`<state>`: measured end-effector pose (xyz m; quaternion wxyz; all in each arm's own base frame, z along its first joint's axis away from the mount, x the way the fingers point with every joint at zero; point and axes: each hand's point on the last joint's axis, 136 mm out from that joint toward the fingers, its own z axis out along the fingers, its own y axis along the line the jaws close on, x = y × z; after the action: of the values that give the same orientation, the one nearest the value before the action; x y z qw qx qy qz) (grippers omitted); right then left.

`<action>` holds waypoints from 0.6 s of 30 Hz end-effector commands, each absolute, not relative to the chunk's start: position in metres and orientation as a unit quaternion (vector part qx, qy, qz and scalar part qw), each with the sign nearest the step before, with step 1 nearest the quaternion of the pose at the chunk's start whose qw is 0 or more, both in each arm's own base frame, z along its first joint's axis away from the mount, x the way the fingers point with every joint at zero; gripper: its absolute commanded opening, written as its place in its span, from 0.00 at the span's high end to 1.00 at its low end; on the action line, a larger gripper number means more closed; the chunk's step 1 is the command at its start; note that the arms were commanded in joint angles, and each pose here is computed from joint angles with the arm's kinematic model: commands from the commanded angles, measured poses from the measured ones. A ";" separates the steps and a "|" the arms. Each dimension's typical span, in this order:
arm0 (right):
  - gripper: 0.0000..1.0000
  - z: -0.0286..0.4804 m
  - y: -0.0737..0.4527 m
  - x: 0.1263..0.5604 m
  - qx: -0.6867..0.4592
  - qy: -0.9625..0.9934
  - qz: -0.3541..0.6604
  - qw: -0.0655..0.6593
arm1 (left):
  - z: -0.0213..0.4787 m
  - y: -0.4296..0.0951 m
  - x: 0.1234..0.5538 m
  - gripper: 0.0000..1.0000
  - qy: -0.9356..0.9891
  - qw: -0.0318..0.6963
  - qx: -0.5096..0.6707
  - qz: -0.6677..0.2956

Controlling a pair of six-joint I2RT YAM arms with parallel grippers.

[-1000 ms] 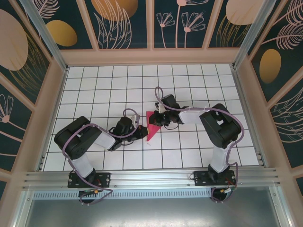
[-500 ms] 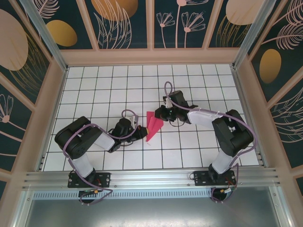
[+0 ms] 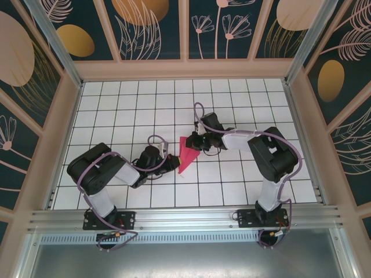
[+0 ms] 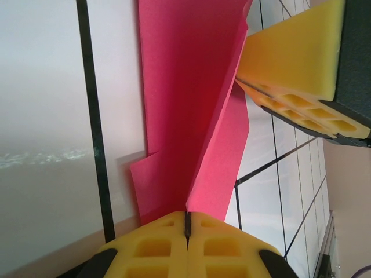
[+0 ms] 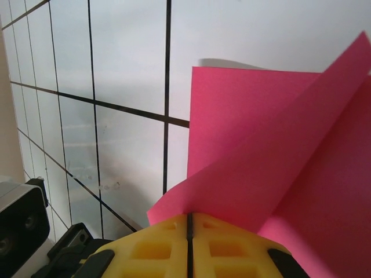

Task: Fold a paper plane with a square sheet of paper (pick it up from the middle)
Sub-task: Fourth fold the wing at the center of the table.

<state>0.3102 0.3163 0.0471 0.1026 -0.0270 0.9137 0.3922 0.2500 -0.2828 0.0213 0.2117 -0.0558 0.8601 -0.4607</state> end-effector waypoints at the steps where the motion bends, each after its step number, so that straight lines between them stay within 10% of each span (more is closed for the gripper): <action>1: 0.89 0.049 0.326 0.309 -0.044 0.911 0.400 0.093 | -0.004 -0.270 0.237 1.00 0.881 0.186 -0.073 -0.429; 18: 0.89 0.026 0.330 0.309 -0.049 0.917 0.388 0.070 | -0.010 -0.268 0.235 0.94 0.883 0.190 -0.082 -0.421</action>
<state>0.3107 0.3258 0.0281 0.0740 -0.0339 0.9165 0.3916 0.2497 -0.2813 0.0224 0.2200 -0.0693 0.8530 -0.4682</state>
